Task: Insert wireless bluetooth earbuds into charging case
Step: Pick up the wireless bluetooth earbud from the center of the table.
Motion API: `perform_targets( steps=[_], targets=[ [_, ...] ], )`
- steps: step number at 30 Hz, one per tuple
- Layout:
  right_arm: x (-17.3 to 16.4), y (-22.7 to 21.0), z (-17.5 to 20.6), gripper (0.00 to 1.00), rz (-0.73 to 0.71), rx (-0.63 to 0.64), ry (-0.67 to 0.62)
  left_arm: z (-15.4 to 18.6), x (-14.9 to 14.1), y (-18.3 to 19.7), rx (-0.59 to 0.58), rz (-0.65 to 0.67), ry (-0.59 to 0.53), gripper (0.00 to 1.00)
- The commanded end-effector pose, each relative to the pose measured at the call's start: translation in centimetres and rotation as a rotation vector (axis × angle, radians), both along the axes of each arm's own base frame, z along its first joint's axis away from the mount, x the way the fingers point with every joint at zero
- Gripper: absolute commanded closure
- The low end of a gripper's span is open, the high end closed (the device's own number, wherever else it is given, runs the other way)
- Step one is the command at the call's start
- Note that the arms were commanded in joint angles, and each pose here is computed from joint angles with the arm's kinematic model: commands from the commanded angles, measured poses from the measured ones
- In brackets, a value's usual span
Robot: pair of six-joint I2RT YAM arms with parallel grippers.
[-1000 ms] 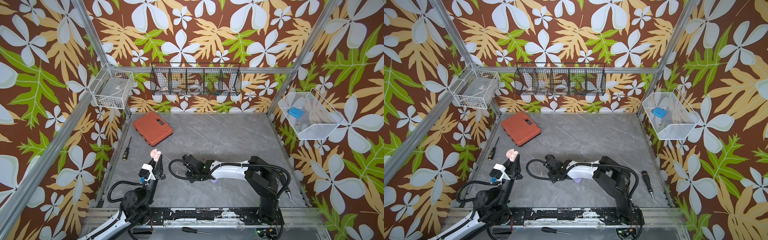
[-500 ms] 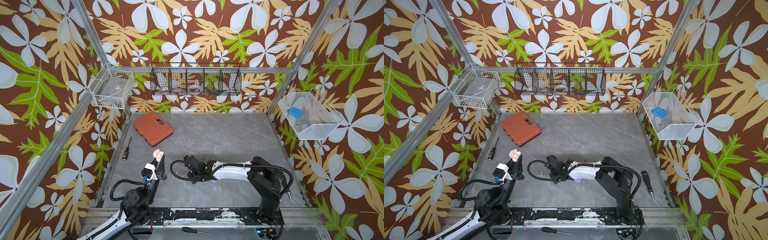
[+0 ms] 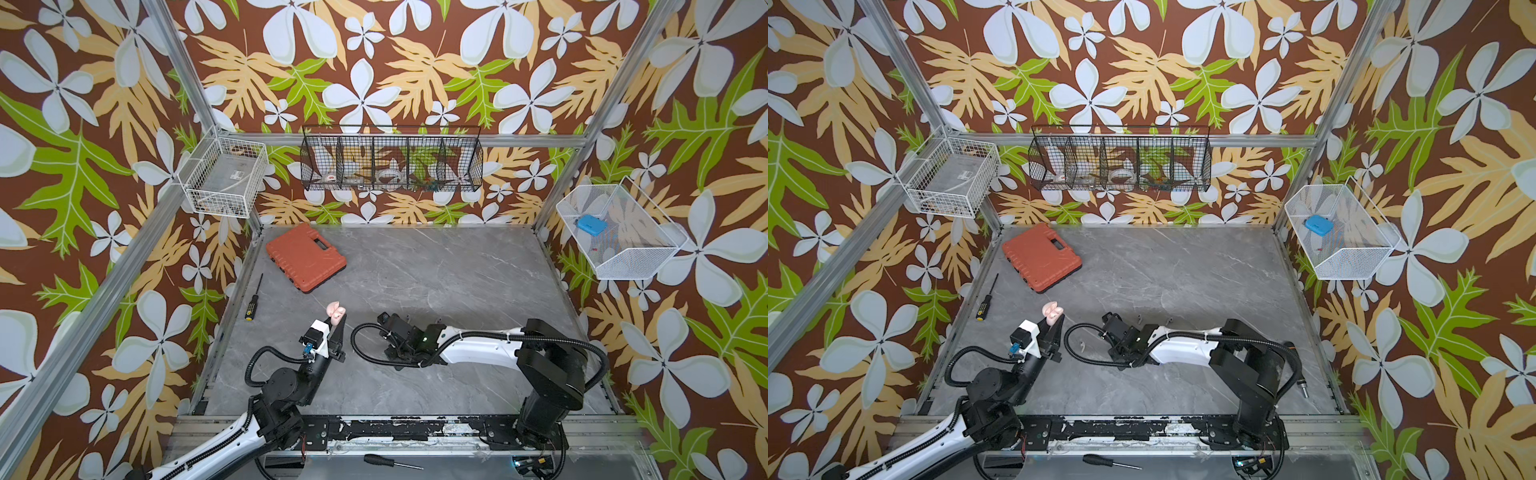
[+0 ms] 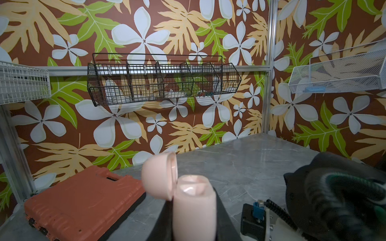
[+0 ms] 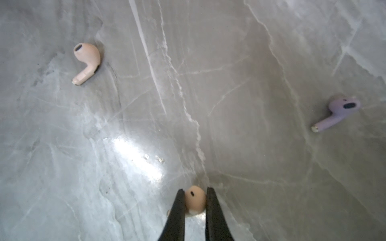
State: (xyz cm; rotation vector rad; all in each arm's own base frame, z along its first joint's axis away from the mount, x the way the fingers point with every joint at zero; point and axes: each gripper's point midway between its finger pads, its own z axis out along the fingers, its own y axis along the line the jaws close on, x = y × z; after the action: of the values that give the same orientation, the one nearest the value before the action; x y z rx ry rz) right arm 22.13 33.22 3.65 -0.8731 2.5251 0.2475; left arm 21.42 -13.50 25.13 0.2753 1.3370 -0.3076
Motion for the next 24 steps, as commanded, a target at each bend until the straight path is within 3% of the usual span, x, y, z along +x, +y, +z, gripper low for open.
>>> perform_targets(
  steps=[1,24],
  targets=[
    [0.5,-0.3,1.0,0.86,-0.014,0.007,-0.041,0.6,0.1,-0.3,-0.055,-0.021,0.015,1.0],
    [1.3,-1.0,9.4,0.87,-0.023,0.115,-0.179,-4.6,-0.9,-5.1,0.051,-0.26,0.199,1.0]
  ],
)
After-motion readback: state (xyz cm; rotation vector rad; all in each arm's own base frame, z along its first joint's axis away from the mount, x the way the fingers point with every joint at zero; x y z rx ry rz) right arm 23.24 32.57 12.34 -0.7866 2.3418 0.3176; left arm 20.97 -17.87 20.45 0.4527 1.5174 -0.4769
